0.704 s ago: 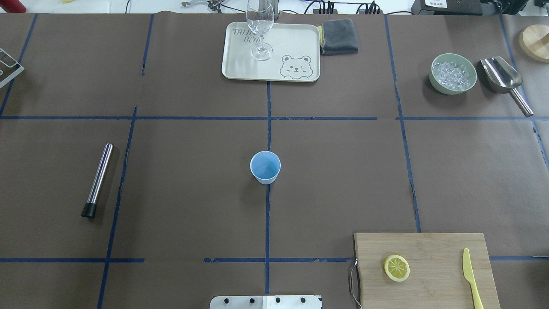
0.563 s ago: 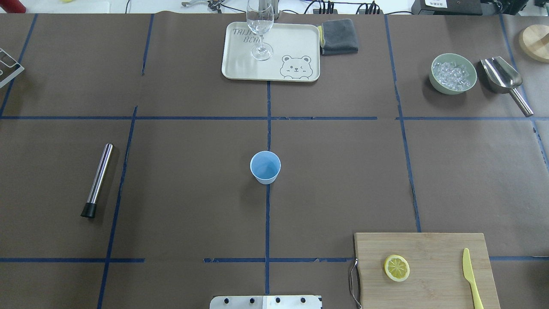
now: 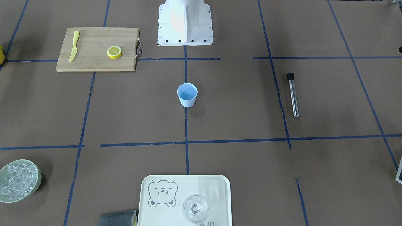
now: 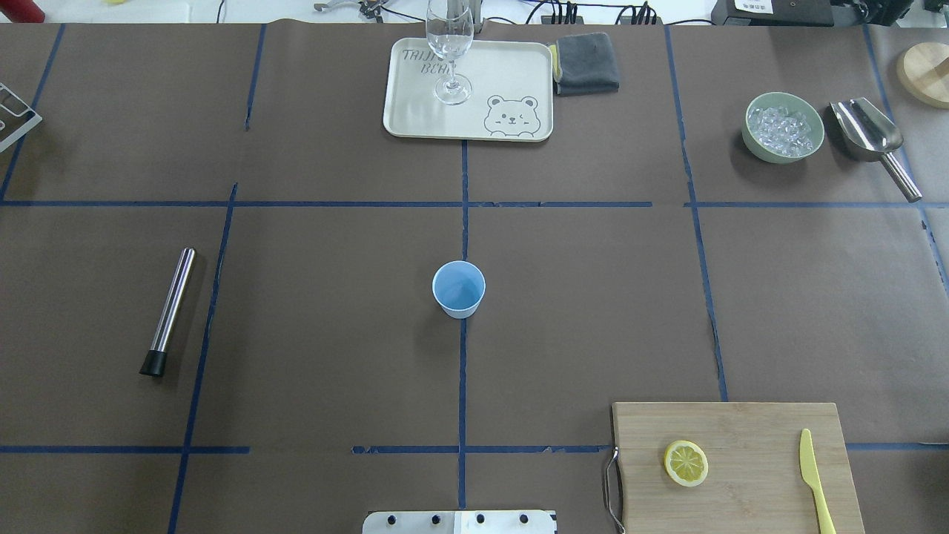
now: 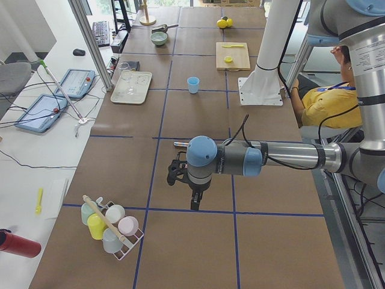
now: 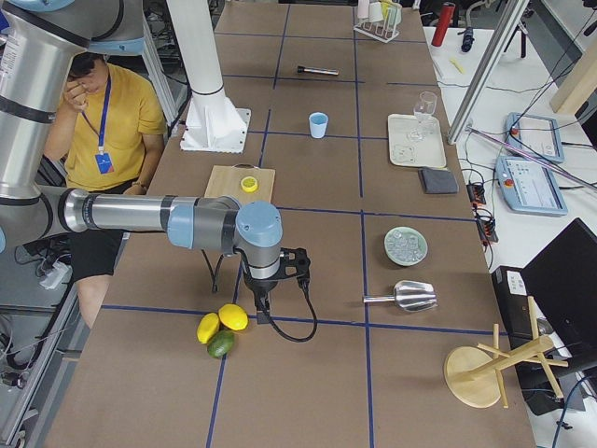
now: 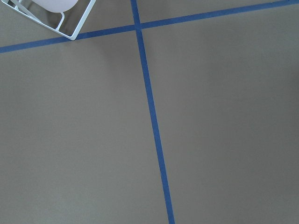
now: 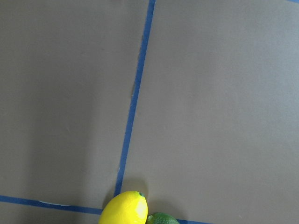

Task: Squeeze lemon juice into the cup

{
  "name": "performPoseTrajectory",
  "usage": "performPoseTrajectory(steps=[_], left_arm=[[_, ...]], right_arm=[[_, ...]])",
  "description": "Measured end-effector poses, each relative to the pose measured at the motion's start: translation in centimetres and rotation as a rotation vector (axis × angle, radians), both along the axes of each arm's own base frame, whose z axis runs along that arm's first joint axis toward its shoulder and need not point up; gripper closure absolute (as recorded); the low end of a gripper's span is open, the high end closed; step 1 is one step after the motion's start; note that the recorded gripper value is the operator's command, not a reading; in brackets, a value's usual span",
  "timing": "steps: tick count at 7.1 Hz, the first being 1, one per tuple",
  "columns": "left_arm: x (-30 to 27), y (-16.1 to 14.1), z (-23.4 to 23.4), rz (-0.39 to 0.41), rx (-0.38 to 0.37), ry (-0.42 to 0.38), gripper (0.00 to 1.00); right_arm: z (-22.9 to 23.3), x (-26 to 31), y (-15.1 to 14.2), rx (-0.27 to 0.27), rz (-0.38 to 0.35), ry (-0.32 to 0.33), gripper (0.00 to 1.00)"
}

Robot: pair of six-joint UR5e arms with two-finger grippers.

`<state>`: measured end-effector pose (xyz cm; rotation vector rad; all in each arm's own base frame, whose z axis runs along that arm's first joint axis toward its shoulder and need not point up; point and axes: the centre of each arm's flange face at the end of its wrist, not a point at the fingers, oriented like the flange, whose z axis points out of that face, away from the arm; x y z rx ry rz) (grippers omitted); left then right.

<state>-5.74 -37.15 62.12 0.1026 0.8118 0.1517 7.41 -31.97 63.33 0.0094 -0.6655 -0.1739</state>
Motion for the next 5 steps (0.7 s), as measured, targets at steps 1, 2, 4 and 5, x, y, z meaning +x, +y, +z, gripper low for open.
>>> performPoseTrajectory(steps=[1,2,4,5], left_arm=[[0.0,0.0,-0.1,-0.001,0.002,0.0,0.0],[-0.1,0.0,-0.2,-0.002,0.005,0.0,0.0],[-0.1,0.0,-0.4,-0.003,0.01,0.0,0.0],[-0.1,0.0,-0.6,-0.003,0.013,0.0,0.0]], right_arm=[[-0.1,0.2,-0.1,0.005,0.001,0.028,0.0],[-0.7,0.2,-0.6,0.021,0.003,0.032,0.0],[-4.9,-0.3,-4.6,0.119,0.011,-0.043,0.0],[-7.8,-0.5,-7.2,0.187,0.014,-0.07,0.0]])
